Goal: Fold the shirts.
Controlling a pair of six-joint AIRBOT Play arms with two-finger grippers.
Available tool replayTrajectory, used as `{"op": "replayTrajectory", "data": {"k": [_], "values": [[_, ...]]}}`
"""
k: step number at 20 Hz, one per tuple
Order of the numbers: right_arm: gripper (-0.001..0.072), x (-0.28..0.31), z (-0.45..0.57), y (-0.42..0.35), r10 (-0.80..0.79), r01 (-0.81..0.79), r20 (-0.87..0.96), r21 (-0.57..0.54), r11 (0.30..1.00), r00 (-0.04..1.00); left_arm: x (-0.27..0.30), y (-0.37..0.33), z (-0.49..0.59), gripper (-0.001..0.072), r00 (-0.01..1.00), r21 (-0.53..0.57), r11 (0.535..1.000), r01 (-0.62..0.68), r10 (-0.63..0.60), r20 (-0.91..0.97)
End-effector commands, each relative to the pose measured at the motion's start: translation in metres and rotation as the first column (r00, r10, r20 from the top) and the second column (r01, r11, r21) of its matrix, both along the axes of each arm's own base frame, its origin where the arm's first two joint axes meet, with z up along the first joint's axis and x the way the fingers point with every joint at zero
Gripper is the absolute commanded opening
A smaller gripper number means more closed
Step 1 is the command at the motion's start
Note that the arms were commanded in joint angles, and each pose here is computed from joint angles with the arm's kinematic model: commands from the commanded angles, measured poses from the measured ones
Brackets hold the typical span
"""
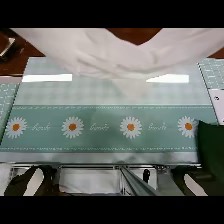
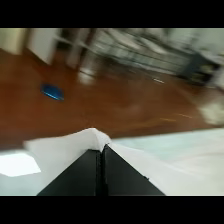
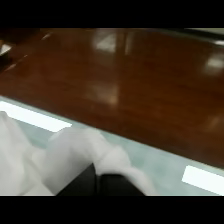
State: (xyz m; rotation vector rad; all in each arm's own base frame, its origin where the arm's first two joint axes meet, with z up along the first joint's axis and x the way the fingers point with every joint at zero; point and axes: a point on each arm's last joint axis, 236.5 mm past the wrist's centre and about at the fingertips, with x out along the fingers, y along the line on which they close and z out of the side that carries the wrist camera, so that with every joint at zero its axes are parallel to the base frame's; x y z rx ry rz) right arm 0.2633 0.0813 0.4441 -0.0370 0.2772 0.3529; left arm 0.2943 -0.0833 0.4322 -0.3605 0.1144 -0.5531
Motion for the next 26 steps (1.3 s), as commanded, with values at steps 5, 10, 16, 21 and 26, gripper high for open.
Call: {"op": "replayTrajectory", "data": {"k": [5,10,16,21,26], "values": [[0.0023,-0.119,-0.001,-0.097,-0.385,0.384,-0.004,-0.057,0.921,0.923,-0.132,0.031,0.074,0.0022,0.830,0.210,0.828,-0.520,0.431,0.355],[0.0023,-0.087,-0.094,-0.078,-0.323,0.292,-0.310,-0.141,0.946,0.894,-0.109,0.028,0.025,0.0022,0.912,0.248,0.882,-0.400,0.356,0.204],[0.0023,0.012,-0.299,-0.066,-0.309,0.249,-0.589,-0.183,0.951,0.747,-0.027,0.026,-0.211,0.0022,0.883,0.169,0.974,-0.149,0.208,-0.421],[0.0023,0.087,-0.389,-0.087,-0.370,0.315,-0.669,-0.209,0.926,0.644,0.025,0.020,-0.329,0.0022,0.790,0.029,0.990,-0.140,0.130,-0.600],[0.0024,0.146,-0.414,-0.134,-0.374,0.461,-0.767,-0.116,0.880,0.521,0.075,0.013,-0.393,0.0022,0.689,0.041,0.992,-0.120,0.113,-0.716]]}}
